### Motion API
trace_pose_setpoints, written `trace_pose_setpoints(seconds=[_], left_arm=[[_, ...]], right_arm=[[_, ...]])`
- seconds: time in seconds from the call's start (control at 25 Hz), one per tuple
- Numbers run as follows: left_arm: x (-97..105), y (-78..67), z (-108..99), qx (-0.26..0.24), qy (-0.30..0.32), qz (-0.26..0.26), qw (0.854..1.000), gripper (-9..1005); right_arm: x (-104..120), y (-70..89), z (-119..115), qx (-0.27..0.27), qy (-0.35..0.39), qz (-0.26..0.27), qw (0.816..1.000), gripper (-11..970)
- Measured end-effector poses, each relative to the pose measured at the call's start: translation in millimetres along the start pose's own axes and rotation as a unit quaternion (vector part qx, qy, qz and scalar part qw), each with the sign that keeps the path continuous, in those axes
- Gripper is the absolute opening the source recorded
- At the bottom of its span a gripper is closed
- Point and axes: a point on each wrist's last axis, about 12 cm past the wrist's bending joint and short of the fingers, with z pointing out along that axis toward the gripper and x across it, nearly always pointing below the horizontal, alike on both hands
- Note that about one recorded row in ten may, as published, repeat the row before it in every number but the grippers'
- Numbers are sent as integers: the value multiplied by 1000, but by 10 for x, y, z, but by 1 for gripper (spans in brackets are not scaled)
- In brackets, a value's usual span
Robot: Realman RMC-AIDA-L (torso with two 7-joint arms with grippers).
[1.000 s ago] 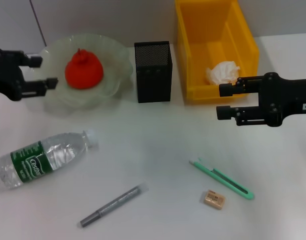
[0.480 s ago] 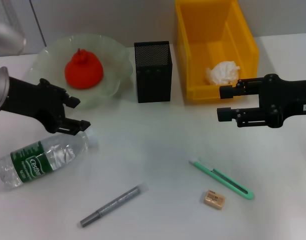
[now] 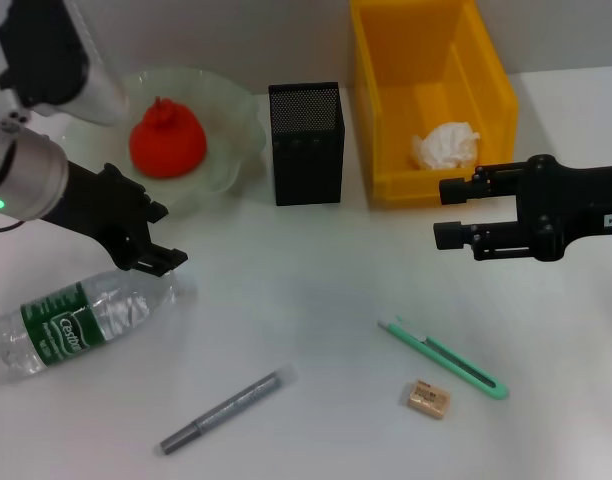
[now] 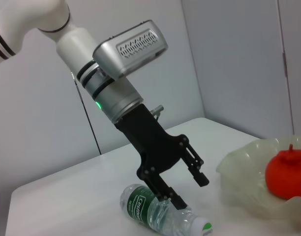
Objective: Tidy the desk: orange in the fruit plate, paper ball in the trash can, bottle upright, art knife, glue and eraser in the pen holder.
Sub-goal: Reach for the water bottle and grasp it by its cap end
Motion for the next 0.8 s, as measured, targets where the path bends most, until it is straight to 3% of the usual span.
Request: trace_pose_setpoints(seconds=[0.8], left_arm=[[-211, -39, 277, 14, 73, 21, 997, 611]], right_arm=[[14, -6, -4, 3, 4, 3, 1000, 631]])
